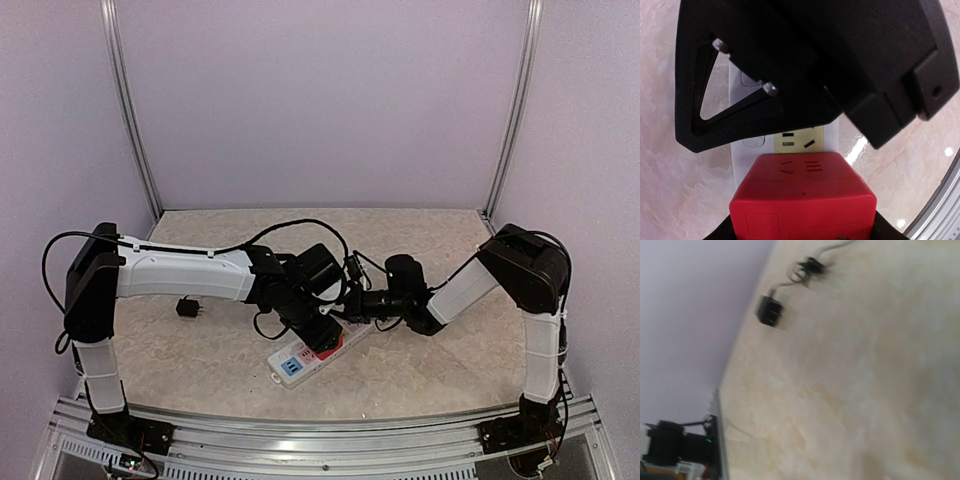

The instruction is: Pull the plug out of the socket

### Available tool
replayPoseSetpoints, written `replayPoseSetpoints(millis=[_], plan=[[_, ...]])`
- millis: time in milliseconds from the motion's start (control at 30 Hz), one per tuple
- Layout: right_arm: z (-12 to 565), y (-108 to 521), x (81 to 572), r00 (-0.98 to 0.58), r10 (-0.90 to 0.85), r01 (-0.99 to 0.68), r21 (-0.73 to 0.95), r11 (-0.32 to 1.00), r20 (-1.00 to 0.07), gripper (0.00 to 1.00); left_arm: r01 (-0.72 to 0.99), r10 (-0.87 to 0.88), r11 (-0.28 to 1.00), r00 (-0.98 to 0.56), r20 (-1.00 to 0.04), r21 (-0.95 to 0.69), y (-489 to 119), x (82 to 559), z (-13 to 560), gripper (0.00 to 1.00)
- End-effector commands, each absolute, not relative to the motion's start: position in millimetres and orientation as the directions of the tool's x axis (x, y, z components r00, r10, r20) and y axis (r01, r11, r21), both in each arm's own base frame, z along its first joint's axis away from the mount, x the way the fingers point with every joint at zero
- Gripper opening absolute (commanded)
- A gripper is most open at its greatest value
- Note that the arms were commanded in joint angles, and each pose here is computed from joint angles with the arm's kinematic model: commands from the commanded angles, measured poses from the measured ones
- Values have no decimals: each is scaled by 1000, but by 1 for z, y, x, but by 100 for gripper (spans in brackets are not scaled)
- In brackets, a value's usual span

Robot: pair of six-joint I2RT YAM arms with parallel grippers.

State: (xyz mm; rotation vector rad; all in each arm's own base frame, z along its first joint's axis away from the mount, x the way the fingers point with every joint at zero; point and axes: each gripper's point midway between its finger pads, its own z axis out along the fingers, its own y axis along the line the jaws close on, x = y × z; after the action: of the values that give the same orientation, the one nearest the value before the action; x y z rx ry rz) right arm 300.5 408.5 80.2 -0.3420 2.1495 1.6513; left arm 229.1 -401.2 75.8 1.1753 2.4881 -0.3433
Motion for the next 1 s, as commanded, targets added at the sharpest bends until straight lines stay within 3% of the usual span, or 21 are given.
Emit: replayPoseSetpoints(millis=[0,267,967], plan=[[65,395,291,-896,-14,-410,816,408,-444,0,797,659,594,-560,-503,-109,-424,232,96,27],[97,386,287,-869,-8,-452,787,419,-494,0,795,662,597,-564,-494,-106,-424,233,91,26],[65,356,272,-875,-42,-427,727,538,-482,0,789,697,613,-558,-450,-29,-418,237,73,25]])
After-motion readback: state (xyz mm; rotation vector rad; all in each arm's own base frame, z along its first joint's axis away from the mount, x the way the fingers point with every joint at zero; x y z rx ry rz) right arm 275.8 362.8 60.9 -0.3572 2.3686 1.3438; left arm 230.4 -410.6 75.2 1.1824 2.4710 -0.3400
